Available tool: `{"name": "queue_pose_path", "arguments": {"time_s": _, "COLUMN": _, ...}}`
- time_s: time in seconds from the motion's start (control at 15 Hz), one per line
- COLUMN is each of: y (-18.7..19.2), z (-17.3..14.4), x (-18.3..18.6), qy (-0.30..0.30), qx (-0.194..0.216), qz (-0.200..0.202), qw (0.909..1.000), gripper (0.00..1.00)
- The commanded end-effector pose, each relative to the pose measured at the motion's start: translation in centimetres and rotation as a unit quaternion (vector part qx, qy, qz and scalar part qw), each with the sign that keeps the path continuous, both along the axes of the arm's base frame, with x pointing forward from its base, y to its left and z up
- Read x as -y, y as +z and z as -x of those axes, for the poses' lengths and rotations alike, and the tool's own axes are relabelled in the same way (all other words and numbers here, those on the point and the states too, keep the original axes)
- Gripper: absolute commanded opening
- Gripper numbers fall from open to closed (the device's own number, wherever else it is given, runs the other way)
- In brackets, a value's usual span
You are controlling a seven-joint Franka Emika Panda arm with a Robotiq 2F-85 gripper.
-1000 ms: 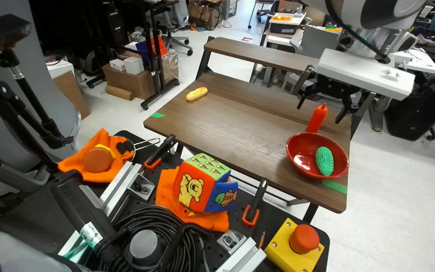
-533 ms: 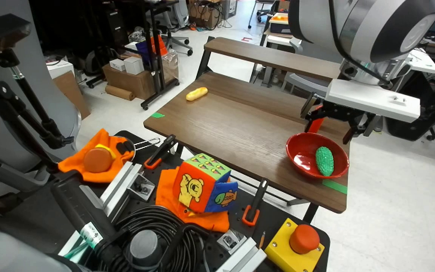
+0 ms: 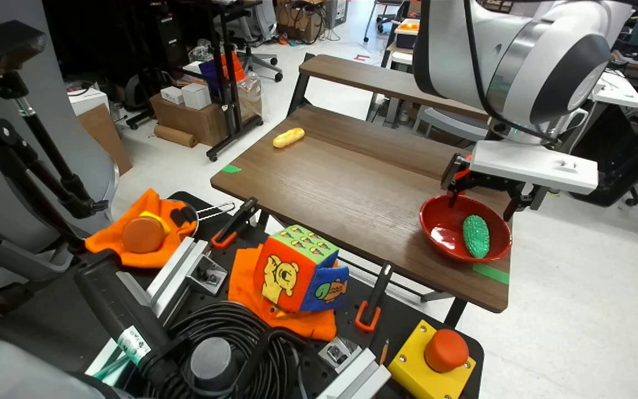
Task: Remove the green object from the orange bowl and put it on the table
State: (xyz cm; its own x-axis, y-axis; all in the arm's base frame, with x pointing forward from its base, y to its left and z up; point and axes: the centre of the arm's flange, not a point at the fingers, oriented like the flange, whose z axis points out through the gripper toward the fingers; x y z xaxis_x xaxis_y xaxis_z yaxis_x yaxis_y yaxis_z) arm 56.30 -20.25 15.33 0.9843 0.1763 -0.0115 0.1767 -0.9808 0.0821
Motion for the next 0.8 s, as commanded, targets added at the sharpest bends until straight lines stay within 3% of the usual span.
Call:
{"name": "queue_pose_path", "arguments": {"time_s": 0.0, "y": -1.7, "z": -0.6, "x": 0.5, "qy": 0.005, "qx": 0.001, "qz": 0.025, "qw": 0.9997, "gripper": 1.00}}
{"name": "queue_pose_path", "arguments": {"time_s": 0.73, "y": -2.8, "z": 0.7, "x": -0.7, "qy": 0.039, "qx": -0.008, "qz": 0.057, "qw": 0.9976, "gripper": 1.00}}
